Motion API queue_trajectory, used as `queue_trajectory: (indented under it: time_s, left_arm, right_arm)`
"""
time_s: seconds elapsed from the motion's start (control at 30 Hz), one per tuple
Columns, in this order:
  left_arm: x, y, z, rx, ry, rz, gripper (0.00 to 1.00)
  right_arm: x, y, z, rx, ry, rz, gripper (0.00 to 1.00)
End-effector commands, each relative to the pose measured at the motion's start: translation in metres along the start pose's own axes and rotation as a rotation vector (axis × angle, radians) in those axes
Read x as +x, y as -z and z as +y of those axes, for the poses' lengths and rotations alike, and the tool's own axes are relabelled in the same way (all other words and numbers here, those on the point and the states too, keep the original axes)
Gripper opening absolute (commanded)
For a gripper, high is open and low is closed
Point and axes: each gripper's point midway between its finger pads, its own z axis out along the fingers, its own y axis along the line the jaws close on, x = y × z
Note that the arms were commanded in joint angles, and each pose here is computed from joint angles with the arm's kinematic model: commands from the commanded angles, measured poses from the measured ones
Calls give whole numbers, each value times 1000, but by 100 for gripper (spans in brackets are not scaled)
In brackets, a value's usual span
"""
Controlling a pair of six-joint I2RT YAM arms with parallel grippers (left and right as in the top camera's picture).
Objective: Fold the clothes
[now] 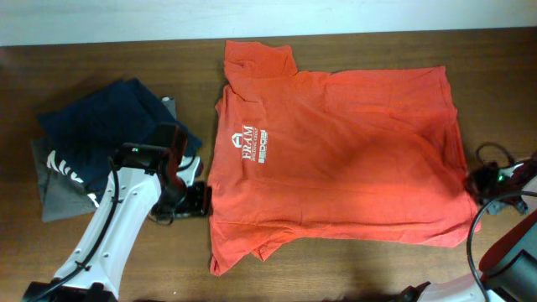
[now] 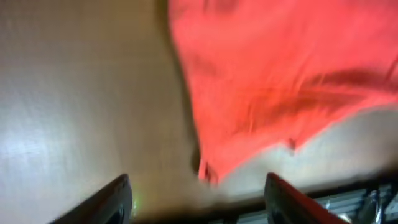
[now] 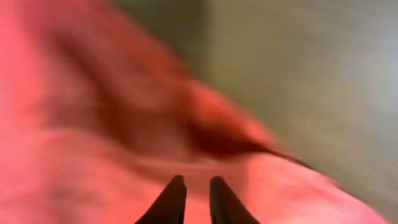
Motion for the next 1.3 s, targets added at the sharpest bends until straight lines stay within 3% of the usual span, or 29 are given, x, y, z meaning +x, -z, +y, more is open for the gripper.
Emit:
queue_trajectory:
  time_s: [0.0, 0.17, 0.63, 0.8, 0.9, 1.07, 1.2, 1.27]
  left_arm:
    - [-31, 8, -5, 21, -22, -134, 69]
    - [-79, -1, -9, 38, -52, -269, 63]
    - [-130, -94, -5, 63, -161, -241, 63]
    - [-145, -99, -9, 89, -176, -292, 62]
    - [-144, -99, -9, 88, -175, -288, 53]
    - [-135, -102, -7, 81, -196, -251, 25]
    - [-124, -103, 4, 71, -167, -200, 2]
    - [-123, -101, 12, 68, -142, -189, 0]
  right_arm:
    - [12, 15, 73, -311, 207, 40, 22]
    - [36, -5, 89, -235, 306, 88, 24]
    - [96, -41, 94, 4, 389, 214, 30]
    - [109, -50, 77, 86, 359, 251, 12]
    - [107, -50, 61, 174, 317, 233, 8]
    - [97, -43, 32, 349, 260, 178, 7]
    - [96, -41, 26, 384, 262, 175, 7]
    - [95, -40, 23, 406, 264, 167, 7]
